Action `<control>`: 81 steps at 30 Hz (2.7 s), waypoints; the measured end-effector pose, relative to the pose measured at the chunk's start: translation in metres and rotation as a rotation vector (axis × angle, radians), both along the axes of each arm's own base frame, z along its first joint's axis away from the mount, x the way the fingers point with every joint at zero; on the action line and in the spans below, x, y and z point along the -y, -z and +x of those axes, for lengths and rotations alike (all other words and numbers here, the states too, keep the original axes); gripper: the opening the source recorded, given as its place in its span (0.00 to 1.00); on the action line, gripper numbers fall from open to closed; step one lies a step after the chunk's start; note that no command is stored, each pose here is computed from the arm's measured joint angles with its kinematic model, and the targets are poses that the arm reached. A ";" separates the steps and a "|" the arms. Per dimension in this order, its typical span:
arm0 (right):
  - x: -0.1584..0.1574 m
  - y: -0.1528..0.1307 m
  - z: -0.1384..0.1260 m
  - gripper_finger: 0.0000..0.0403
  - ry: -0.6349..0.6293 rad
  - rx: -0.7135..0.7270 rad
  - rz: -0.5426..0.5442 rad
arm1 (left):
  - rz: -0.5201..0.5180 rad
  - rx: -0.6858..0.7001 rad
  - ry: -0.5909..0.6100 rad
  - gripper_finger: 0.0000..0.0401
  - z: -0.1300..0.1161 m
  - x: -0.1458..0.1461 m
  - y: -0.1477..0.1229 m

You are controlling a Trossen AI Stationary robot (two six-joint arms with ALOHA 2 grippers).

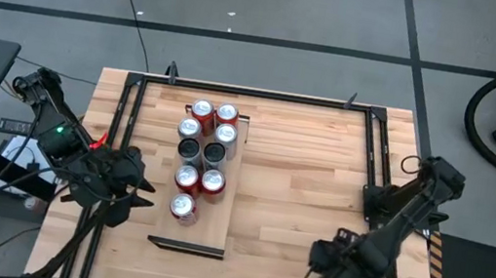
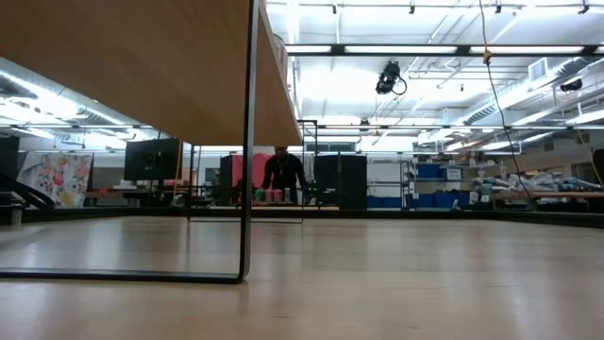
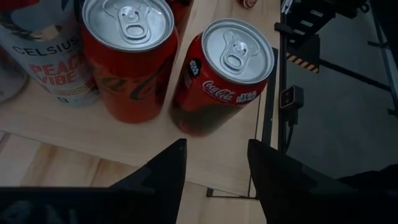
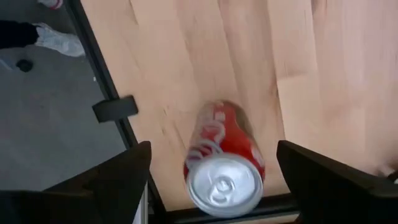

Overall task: Pick and place cans onto a shelf
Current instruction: Put the red and white soda can on the shelf aligned with the other red and white pattern soda can

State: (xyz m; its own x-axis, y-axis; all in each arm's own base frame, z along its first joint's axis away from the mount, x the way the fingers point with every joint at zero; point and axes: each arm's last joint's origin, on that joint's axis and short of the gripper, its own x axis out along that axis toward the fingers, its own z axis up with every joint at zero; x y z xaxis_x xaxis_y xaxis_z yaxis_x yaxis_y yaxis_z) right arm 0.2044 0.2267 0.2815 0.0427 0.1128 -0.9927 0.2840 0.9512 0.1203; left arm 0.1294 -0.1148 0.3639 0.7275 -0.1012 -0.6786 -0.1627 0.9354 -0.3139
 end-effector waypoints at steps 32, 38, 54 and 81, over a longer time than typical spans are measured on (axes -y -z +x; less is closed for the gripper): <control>0.004 0.073 -0.046 0.81 0.312 -0.059 0.063 | -0.041 -0.009 -0.036 0.45 0.000 0.000 0.000; 0.009 0.070 -0.031 0.79 0.226 -0.010 0.085 | -0.039 -0.009 -0.034 0.45 0.000 0.000 0.000; 0.075 0.025 0.057 0.80 -0.042 0.298 0.047 | -0.045 -0.018 -0.023 0.45 0.000 0.001 0.001; 0.076 0.057 0.162 0.82 -0.297 0.017 0.002 | -0.112 -0.100 0.057 0.45 -0.003 0.003 0.002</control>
State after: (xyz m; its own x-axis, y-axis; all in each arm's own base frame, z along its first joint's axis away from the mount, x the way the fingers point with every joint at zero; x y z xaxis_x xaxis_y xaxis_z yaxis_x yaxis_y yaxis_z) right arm 0.3663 0.1507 0.2245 0.0239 0.1248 -0.9919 -0.0083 0.9922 0.1247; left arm 0.1269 -0.1180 0.3616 0.6478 -0.2189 -0.7296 -0.1464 0.9041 -0.4013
